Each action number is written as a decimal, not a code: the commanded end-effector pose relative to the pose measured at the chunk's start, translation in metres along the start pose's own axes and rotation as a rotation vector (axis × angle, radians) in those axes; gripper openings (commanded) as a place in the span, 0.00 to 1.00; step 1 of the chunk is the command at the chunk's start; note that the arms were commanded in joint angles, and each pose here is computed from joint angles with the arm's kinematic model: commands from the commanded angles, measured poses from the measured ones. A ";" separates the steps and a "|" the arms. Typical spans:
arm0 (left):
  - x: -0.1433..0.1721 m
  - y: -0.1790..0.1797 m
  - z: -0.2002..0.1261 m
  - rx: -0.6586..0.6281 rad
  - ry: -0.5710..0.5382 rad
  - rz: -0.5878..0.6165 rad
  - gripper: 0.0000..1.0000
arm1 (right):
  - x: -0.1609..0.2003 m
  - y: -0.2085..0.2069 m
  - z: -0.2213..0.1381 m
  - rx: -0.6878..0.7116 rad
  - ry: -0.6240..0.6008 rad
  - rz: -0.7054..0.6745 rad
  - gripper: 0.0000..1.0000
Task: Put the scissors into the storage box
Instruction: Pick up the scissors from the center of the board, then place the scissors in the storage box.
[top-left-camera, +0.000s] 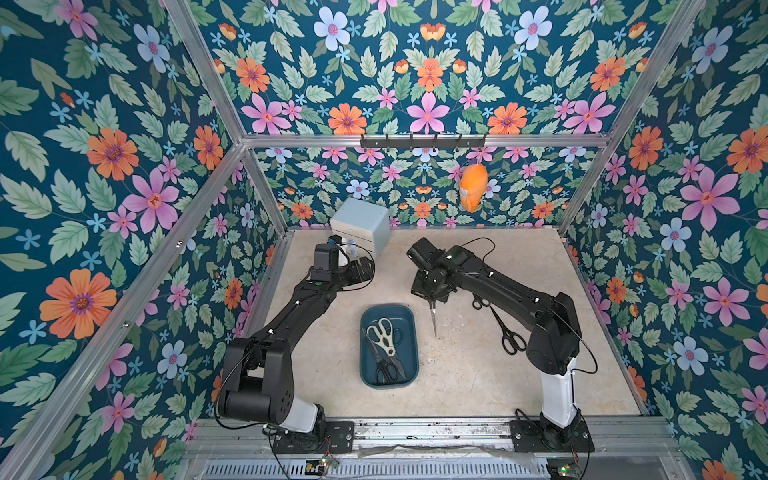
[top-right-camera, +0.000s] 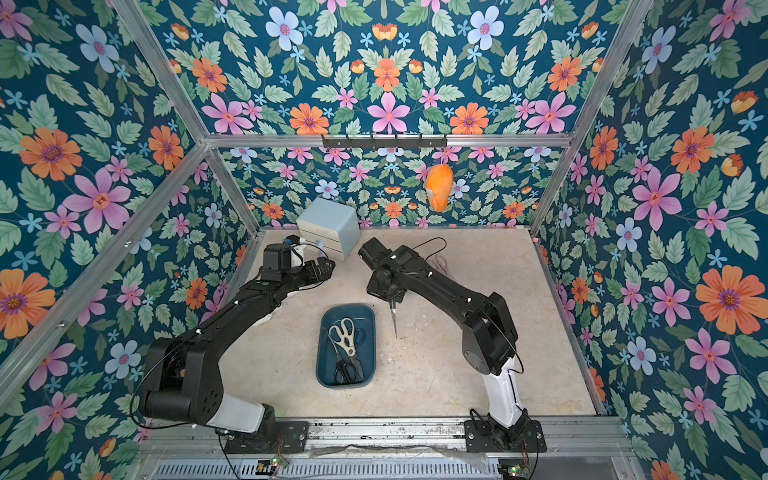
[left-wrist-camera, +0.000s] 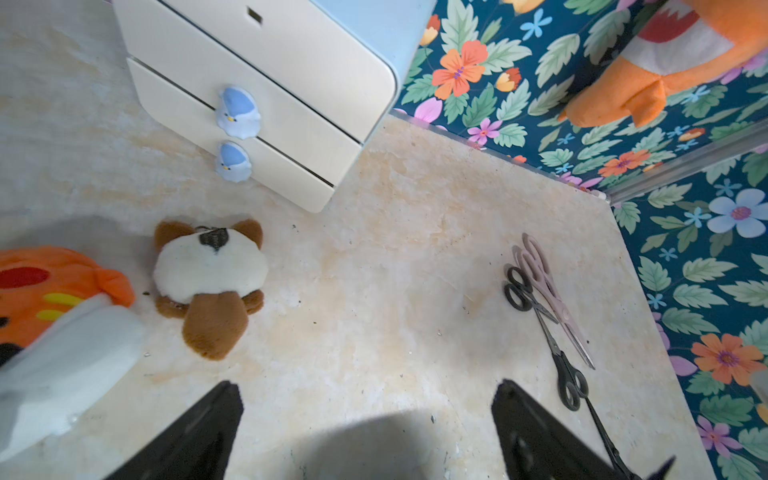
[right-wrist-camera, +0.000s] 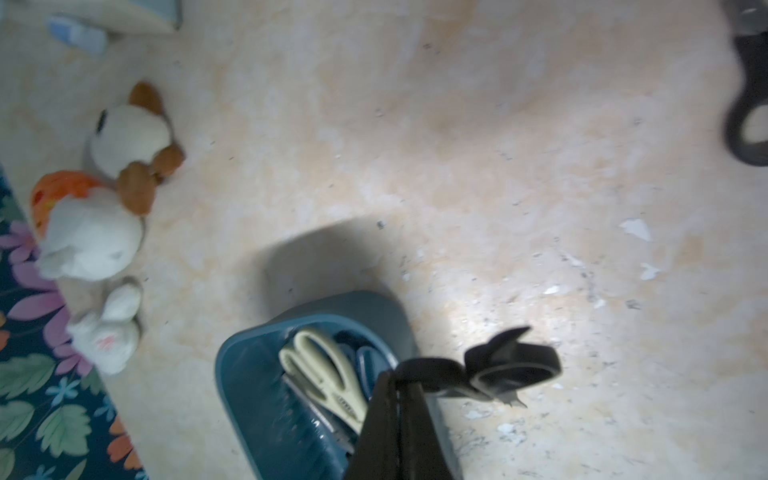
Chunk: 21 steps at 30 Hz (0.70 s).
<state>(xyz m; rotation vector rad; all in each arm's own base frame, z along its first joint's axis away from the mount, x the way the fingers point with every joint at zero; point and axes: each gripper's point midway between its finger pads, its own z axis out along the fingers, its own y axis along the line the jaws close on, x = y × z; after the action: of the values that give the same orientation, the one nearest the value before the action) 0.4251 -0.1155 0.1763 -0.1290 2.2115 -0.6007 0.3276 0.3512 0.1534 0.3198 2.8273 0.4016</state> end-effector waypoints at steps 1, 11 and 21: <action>-0.007 0.004 -0.002 -0.002 -0.023 -0.009 0.99 | 0.007 0.007 -0.008 0.029 0.007 -0.059 0.00; -0.010 0.010 -0.003 -0.002 -0.032 -0.028 0.99 | 0.035 0.059 -0.034 -0.048 0.052 -0.205 0.00; -0.012 0.015 -0.004 -0.012 -0.039 -0.034 0.99 | 0.095 0.079 0.003 -0.094 0.257 -0.217 0.00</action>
<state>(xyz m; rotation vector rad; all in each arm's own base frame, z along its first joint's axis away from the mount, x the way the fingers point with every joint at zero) 0.4292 -0.0980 0.1756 -0.1945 2.2020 -0.6009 0.2656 0.4435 0.1645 -0.0856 2.9650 0.4991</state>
